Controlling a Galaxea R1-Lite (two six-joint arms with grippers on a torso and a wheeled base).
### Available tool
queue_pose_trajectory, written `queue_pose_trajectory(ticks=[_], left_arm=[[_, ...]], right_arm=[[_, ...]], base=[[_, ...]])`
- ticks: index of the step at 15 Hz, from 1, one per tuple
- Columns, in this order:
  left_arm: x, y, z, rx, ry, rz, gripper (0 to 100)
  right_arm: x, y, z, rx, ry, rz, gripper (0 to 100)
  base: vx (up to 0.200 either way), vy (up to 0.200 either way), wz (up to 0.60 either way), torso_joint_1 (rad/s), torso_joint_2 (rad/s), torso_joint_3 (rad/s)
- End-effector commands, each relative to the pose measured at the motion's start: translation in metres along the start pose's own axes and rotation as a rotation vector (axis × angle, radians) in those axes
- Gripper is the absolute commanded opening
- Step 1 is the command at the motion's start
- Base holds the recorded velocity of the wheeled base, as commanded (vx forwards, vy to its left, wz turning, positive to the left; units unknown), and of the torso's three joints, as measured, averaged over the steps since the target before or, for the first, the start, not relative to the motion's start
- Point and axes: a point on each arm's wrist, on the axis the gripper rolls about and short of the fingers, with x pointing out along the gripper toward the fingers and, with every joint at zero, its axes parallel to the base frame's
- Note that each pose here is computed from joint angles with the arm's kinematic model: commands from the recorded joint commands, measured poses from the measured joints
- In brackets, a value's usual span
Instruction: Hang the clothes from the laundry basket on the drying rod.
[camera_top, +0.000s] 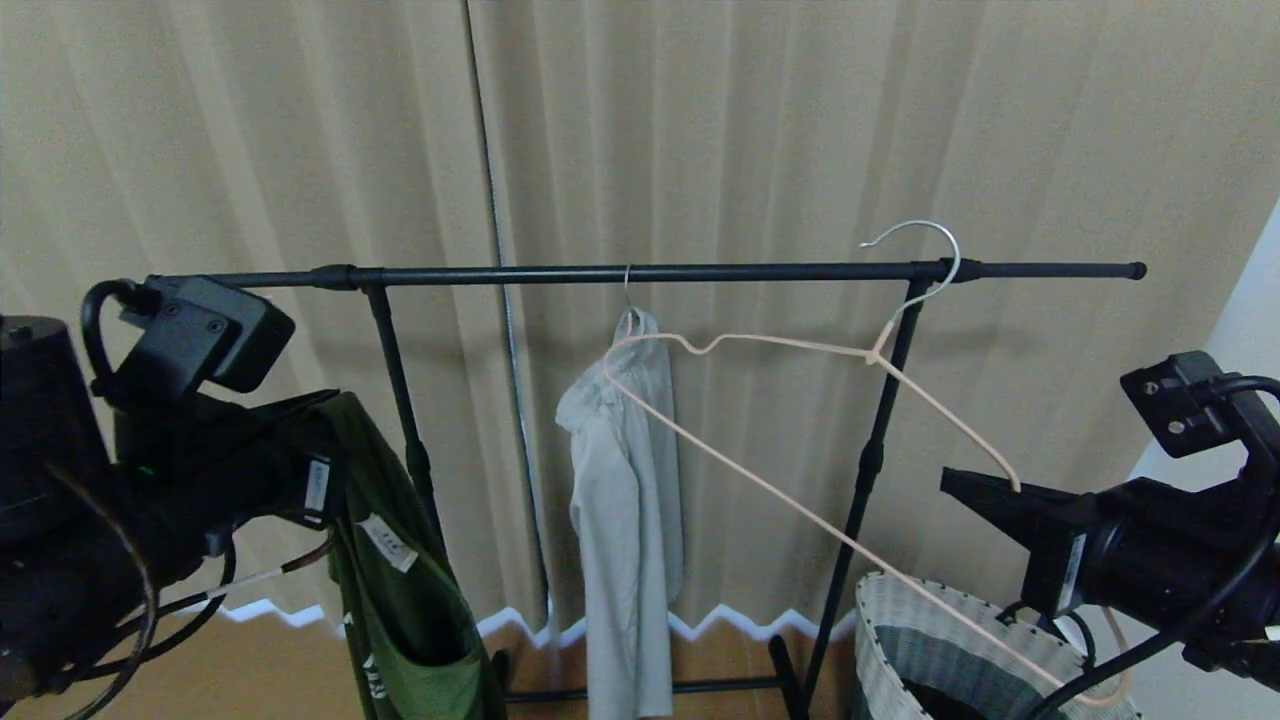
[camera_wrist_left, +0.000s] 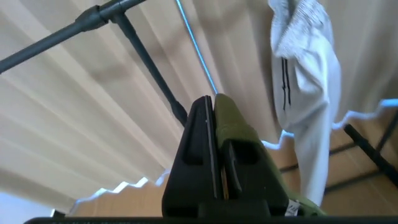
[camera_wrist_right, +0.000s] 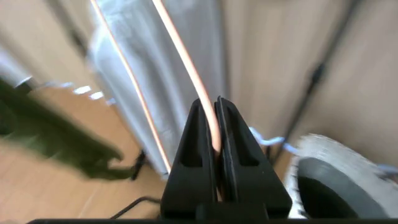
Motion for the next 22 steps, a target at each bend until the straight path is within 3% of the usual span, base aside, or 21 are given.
queue_pose_trajectory(ticks=[1,5,8,15,19,22], left_arm=[[0.032,-0.018,0.007,-0.005,0.049,0.026,0],[0.056,-0.03,0.02,-0.126,0.059,0.104,0],[0.055,-0.028,0.021,-0.15,0.065,0.105,0],[0.053,-0.029,0.023,-0.145,0.055,0.088,0],[0.046,-0.034,0.024,-0.126,0.072,0.065,0],[0.046,-0.033,0.024,-0.127,0.074,0.075,0]], right_arm=[[0.0,0.012,-0.005,-0.016,0.03,0.087,0],[0.015,0.04,-0.024,-0.021,0.145,0.196,0],[0.02,0.051,-0.027,-0.029,0.131,0.243,0],[0.022,0.059,-0.03,-0.033,0.136,0.271,0],[0.043,0.067,-0.028,-0.021,0.07,0.271,0],[0.051,0.066,-0.032,-0.023,0.082,0.251,0]], base=[[0.0,0.0,0.0,0.0,0.0,0.0],[0.0,0.0,0.0,0.0,0.0,0.0],[0.0,0.0,0.0,0.0,0.0,0.0],[0.0,0.0,0.0,0.0,0.0,0.0],[0.0,0.0,0.0,0.0,0.0,0.0],[0.0,0.0,0.0,0.0,0.0,0.0]])
